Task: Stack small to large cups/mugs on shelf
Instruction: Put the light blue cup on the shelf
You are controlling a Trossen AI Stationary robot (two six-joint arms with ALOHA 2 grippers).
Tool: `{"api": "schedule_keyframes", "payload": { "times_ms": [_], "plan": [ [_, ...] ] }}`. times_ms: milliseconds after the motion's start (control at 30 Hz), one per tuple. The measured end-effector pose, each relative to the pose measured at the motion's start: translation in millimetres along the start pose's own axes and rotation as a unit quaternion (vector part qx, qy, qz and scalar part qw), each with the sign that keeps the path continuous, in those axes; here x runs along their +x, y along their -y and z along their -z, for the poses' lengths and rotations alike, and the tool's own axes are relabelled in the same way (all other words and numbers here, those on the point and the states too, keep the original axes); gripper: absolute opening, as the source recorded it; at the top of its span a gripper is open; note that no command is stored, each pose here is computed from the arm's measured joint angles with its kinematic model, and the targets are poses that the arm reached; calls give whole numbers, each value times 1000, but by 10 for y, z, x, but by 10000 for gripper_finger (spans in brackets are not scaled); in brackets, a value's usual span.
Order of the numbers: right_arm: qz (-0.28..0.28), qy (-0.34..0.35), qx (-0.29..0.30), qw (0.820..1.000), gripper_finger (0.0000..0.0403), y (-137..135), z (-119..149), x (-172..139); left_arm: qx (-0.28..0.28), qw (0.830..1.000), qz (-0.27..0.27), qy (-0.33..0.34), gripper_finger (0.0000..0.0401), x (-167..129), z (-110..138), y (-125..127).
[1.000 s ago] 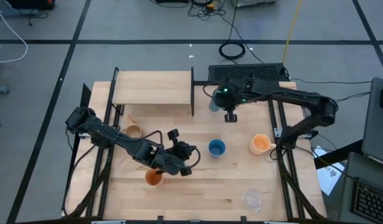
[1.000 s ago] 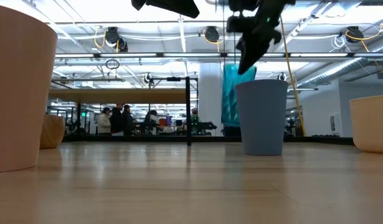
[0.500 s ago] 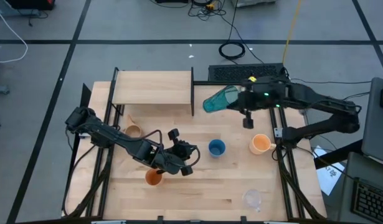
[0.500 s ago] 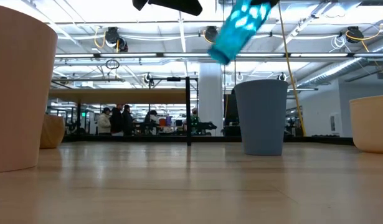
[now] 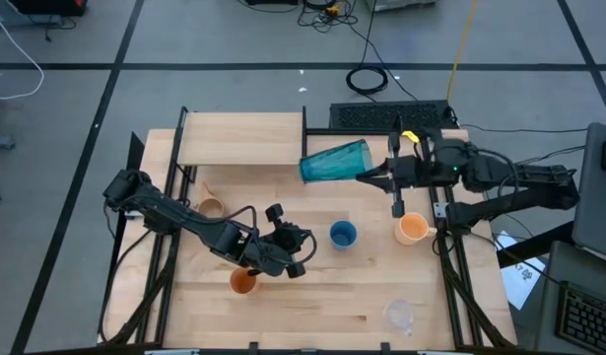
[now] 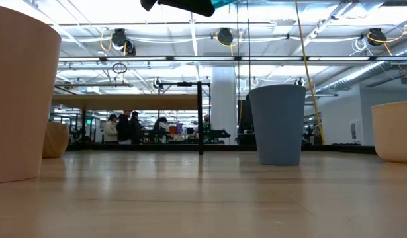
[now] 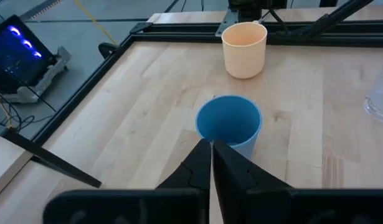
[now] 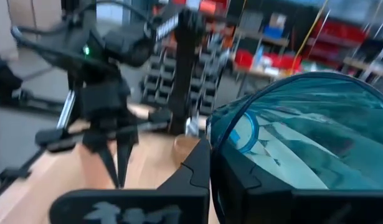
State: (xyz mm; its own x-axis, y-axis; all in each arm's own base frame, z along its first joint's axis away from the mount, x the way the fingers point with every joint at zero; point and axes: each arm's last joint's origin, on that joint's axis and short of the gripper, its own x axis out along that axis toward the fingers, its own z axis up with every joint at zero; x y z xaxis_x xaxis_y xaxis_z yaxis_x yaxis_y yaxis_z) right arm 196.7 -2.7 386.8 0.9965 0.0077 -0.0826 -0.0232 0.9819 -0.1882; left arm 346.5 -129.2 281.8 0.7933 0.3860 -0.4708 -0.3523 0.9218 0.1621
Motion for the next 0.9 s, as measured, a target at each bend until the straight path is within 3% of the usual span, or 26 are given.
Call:
{"api": "schedule_keyframes", "payload": {
  "times_ms": [200, 333, 700, 900],
  "plan": [
    [16, 53, -1, 998, 0, 1, 97, -13, 0, 1000, 0, 0, 10, 0, 0, 0],
    [25, 51, -17, 998, 0, 29, 112, -64, 0, 1000, 0, 0, 3, 0, 0, 0],
    [20, -1, -166, 986, 2, 35, 201, -126, -2, 1000, 0, 1, 15, 2, -4, -1],
    [12, -18, -262, 965, 3, 28, 233, -134, -4, 1000, 1, 3, 3, 2, -7, 0]
  ]
}}
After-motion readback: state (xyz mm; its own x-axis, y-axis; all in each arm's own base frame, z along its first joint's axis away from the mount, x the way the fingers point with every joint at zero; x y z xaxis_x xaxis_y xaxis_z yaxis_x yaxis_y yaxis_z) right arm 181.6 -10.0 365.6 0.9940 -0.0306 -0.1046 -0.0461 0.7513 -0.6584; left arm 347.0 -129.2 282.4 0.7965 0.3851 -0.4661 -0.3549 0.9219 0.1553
